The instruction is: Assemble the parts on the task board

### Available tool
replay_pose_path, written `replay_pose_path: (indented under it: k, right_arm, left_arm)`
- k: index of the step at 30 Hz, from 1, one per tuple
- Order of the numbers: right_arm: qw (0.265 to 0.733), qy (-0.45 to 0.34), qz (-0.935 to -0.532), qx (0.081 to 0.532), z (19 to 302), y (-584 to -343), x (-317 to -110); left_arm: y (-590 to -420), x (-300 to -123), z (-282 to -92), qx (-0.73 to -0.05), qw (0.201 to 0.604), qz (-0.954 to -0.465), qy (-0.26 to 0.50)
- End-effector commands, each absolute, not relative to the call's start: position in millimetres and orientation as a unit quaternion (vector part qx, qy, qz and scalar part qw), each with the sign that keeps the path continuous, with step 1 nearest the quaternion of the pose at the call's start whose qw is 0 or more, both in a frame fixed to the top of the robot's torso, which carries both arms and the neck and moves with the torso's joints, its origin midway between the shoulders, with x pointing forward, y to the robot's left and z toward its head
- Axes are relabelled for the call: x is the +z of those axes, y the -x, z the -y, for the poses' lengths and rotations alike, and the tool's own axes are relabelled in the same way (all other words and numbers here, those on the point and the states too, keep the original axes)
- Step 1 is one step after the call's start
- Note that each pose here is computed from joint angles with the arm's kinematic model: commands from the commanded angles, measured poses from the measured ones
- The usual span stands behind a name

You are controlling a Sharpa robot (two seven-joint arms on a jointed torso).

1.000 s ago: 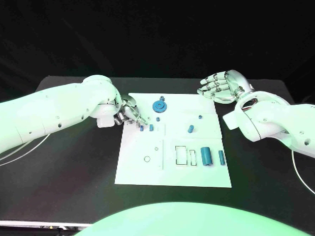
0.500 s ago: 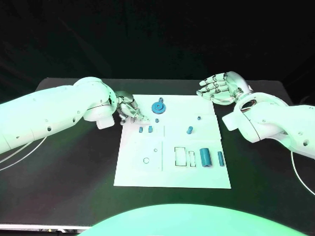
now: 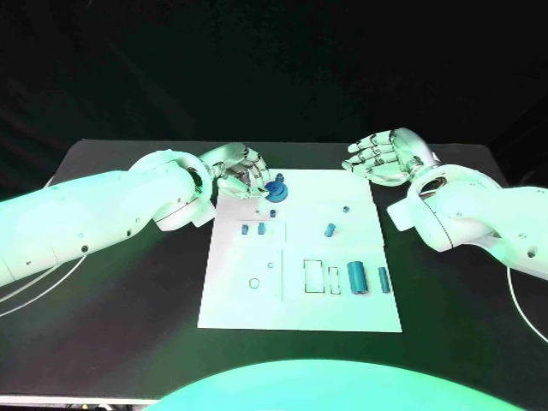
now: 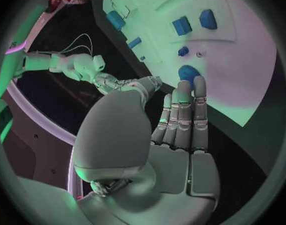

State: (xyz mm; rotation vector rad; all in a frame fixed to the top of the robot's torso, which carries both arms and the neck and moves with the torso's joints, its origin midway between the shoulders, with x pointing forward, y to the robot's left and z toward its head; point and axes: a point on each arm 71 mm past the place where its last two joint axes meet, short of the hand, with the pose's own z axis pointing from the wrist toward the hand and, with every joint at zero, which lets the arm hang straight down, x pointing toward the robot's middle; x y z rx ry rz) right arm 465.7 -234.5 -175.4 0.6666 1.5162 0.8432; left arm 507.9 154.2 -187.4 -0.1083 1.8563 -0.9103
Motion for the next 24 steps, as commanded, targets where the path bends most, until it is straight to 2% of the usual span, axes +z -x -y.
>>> replay_pose_path:
  k: [1, 11, 24]
  right_arm:
    - [0.600, -0.281, -0.652, 0.369, 233, -465, -175]
    - [0.594, -0.283, -0.656, 0.370, 231, -464, -177]
    - [0.592, -0.283, -0.657, 0.370, 231, -465, -178]
  left_arm:
    - [-504.6, -185.0, -143.2, -0.382, 0.562, -0.732, -0.047]
    - [-506.0, -207.9, -129.2, -0.331, 0.547, -0.759, -0.123]
    - [-507.6, -221.5, -118.7, -0.298, 0.522, -0.782, -0.167]
